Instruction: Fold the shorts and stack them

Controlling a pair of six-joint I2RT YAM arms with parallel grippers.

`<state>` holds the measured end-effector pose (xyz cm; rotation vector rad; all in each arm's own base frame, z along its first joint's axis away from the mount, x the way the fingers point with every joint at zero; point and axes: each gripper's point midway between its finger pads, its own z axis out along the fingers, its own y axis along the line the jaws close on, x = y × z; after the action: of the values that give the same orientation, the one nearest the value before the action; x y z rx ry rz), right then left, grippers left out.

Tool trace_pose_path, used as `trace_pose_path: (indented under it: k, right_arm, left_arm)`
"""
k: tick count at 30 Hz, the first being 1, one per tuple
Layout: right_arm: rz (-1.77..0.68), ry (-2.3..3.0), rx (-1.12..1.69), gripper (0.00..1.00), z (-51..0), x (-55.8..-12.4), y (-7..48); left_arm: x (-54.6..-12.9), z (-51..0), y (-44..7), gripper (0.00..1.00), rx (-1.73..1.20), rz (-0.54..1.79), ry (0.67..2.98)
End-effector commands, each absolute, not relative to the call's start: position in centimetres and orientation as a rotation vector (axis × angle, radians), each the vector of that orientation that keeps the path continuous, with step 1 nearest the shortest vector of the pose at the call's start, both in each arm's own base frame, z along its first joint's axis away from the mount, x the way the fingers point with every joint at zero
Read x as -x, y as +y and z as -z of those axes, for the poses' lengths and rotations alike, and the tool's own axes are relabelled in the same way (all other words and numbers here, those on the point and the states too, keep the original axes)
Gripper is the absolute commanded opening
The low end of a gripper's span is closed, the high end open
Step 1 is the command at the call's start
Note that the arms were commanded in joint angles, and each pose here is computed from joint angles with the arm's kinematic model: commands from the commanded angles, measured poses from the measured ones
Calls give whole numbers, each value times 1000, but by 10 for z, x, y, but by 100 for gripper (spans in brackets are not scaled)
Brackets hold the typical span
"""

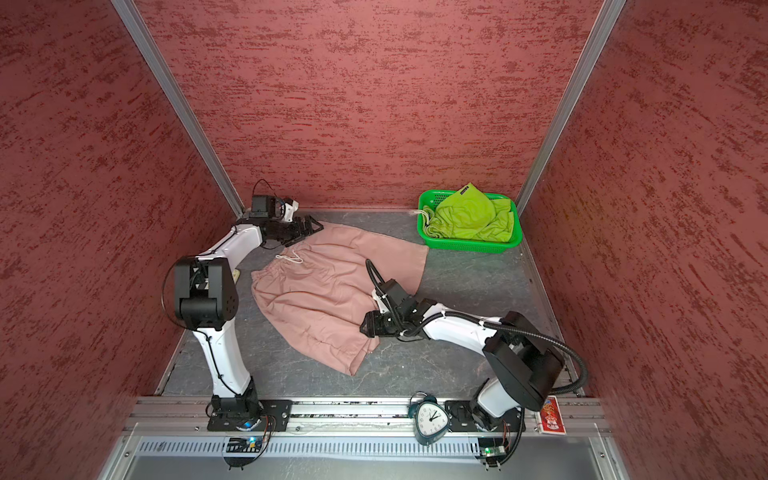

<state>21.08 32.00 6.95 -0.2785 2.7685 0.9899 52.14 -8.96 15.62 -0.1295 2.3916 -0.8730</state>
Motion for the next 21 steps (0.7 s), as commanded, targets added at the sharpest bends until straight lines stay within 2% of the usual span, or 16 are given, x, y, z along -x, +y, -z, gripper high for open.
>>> trace_pose_path:
  k: [1,6,7,11,13,14,18,19,20,21]
  right_arm:
    - [-968,2793,331,58,-65,-208,330]
    - [-986,2795,318,50,-58,-213,341]
    - [-967,2812,316,45,-53,-213,340]
    - [-878,2843,318,15,-40,-218,336]
    - [-844,2858,328,3,-37,-218,333]
    - [-807,2868,328,0,-35,-217,328]
    - [-684,2903,280,0,-36,-211,295]
    - [-689,2889,267,19,-41,-210,289]
    - [-701,2871,254,28,-47,-209,285]
    - [-726,2834,241,32,-57,-211,283]
  left_arm:
    - [-509,-176,-90,99,118,882,2363]
    - [-485,-182,-79,99,152,820,2394]
    - [-480,-180,-75,99,166,804,2403]
    - [-464,-179,-65,99,194,785,2400]
    - [-461,-176,-62,99,209,791,2408]
    - [-460,-174,-64,99,206,804,2411]
    - [-466,-170,-103,99,47,913,2387]
    - [-470,-169,-117,99,-18,910,2388]
    - [-474,-165,-129,99,-73,910,2399]
    - [-477,-161,-144,99,-136,915,2420]
